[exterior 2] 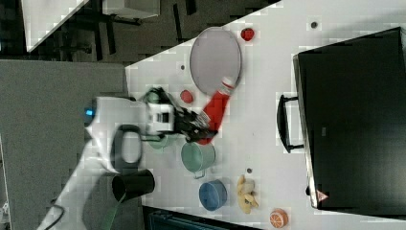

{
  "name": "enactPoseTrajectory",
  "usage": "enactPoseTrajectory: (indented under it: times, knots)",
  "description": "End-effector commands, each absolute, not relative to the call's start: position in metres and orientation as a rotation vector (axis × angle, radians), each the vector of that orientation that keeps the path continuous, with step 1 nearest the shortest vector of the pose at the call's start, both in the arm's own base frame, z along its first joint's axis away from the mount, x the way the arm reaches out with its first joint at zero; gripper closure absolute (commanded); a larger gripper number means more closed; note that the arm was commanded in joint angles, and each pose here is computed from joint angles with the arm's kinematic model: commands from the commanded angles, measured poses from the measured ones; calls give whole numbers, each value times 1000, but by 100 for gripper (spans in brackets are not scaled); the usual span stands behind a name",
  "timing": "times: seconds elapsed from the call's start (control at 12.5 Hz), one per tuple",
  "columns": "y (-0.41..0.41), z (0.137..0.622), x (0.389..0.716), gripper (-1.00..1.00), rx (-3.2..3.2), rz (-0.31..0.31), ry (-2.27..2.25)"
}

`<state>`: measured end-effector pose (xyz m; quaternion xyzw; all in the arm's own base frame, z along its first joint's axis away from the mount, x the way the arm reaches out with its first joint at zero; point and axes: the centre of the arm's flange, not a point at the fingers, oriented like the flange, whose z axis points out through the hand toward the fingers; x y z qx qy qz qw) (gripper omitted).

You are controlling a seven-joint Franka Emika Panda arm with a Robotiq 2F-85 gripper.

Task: Pick Ketchup from oven and place it on table.

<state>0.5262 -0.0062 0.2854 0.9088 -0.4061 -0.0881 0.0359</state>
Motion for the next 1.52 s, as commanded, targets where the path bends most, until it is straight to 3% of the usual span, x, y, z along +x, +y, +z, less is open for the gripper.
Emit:
enactPoseTrajectory:
  times: [0.08,0.32,0.48,0.56,0.72,0.96,1.04,1.28,1.52]
  knots:
    - [-22,226,534,-21,2757,-169,-1331]
    - [-23,187,534,-24,2754,-134,-1325]
    - [-22,176,529,-61,2748,-150,-1322]
    - [-22,177,530,-99,2745,-143,-1333]
    - [-20,247,559,-100,2775,36,-1438]
    - [-19,331,578,-100,2813,132,-1469]
    - [-21,382,585,-100,2829,167,-1480]
    - [-23,508,595,-100,2852,200,-1485]
    - [-24,552,595,-100,2840,169,-1485]
